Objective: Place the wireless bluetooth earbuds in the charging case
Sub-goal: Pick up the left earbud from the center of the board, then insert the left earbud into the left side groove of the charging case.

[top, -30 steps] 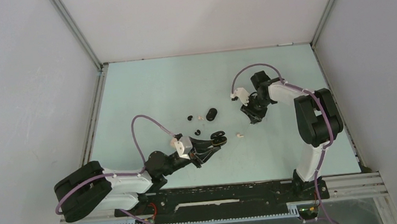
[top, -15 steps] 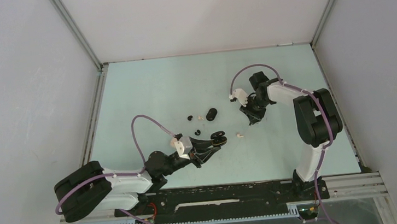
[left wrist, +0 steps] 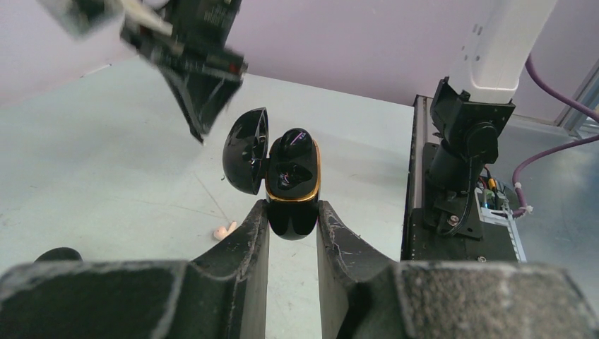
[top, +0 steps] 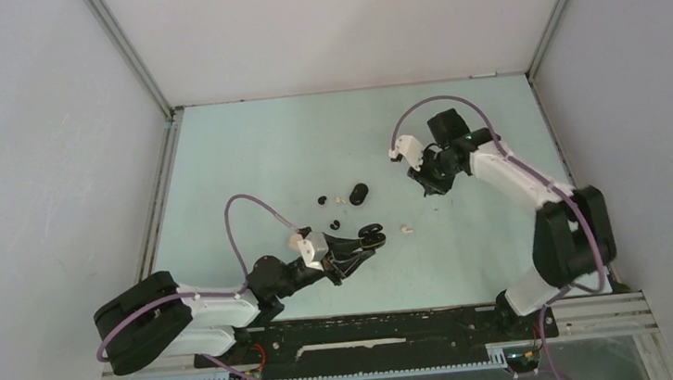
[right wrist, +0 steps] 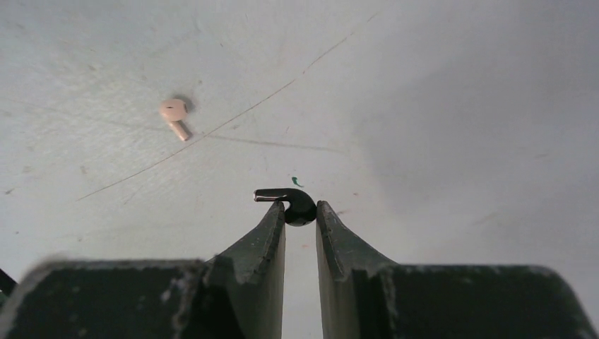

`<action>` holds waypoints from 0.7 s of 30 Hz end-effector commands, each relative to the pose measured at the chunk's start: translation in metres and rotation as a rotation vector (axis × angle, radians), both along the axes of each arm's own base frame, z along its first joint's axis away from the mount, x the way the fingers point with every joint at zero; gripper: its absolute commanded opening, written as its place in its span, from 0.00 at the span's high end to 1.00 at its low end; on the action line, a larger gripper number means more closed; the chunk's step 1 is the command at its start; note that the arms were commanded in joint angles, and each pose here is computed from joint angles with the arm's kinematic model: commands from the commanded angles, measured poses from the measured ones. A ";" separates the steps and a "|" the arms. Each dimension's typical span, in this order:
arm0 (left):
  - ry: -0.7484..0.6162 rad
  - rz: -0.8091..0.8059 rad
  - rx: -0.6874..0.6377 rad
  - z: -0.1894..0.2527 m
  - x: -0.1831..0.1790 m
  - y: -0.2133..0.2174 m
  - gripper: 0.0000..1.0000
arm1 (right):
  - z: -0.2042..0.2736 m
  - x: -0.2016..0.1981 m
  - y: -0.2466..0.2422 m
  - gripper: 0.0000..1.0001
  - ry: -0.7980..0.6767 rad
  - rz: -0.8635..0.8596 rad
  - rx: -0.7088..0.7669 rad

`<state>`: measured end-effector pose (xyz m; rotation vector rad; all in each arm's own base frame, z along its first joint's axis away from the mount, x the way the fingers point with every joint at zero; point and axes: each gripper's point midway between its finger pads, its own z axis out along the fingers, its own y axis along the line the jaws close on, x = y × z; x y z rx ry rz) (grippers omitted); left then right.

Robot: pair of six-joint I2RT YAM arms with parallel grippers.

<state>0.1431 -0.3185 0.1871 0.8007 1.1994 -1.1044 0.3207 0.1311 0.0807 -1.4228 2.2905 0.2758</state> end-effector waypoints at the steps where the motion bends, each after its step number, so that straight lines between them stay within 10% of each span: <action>1: -0.025 -0.020 -0.035 0.015 -0.001 -0.006 1.00 | 0.068 -0.006 0.005 1.00 -0.205 0.047 -0.002; 21: 0.022 0.077 -0.063 0.019 0.014 0.000 1.00 | 0.238 -0.078 0.085 1.00 -0.903 0.169 0.162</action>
